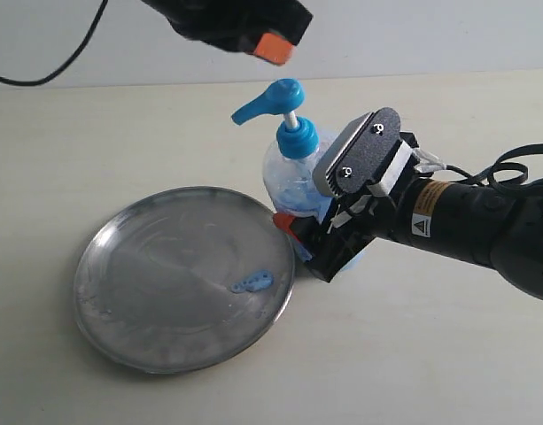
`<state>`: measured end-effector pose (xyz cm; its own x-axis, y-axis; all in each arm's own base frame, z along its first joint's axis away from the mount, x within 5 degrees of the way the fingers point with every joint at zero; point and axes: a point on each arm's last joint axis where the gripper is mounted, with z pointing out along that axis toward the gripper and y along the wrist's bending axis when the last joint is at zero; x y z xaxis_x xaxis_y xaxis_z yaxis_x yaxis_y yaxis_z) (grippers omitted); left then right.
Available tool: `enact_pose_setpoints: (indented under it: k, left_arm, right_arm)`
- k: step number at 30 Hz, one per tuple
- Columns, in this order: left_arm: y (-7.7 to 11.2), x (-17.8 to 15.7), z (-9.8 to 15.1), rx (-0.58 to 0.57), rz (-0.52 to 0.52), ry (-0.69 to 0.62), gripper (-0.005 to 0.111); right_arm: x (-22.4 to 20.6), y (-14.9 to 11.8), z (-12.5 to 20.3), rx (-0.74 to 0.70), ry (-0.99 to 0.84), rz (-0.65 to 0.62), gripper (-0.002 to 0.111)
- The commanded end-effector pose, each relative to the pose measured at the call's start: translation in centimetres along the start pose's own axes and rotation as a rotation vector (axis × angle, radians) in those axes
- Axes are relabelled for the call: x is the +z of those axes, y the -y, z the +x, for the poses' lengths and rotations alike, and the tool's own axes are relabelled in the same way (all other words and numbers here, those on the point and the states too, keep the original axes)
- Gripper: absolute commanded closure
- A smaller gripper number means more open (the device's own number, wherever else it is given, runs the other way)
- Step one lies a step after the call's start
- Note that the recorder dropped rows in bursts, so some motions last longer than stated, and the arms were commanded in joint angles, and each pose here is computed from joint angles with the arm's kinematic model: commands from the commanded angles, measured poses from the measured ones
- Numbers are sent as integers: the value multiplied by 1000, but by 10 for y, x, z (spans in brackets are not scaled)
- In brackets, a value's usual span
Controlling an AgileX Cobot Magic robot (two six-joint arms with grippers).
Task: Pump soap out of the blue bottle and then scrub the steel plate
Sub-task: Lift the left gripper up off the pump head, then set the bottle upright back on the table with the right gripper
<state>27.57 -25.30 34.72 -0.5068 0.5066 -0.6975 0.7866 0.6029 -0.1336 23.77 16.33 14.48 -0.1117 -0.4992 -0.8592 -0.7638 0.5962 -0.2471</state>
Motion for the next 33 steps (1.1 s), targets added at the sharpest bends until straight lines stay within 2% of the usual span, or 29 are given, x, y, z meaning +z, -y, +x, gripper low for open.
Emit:
enact_pose_setpoints:
  k: [1, 16, 20, 28, 33]
  left_arm:
    - [7, -29, -17, 44, -29, 120, 106]
    - [13, -90, -26, 112, -110, 274, 106]
    - [16, -102, -26, 117, -116, 300, 106]
    - [20, -114, -25, 98, -112, 320, 106]
    - [21, -113, -21, 89, -102, 282, 106]
  right_arm:
    - [0, -1, 1, -23, -13, -5, 108]
    - [0, 4, 3, -17, -34, 44, 108]
    - [0, 6, 3, 26, -38, 75, 108]
    - [-1, 11, 3, 87, -28, 127, 108]
    - [-1, 13, 3, 111, -20, 149, 108]
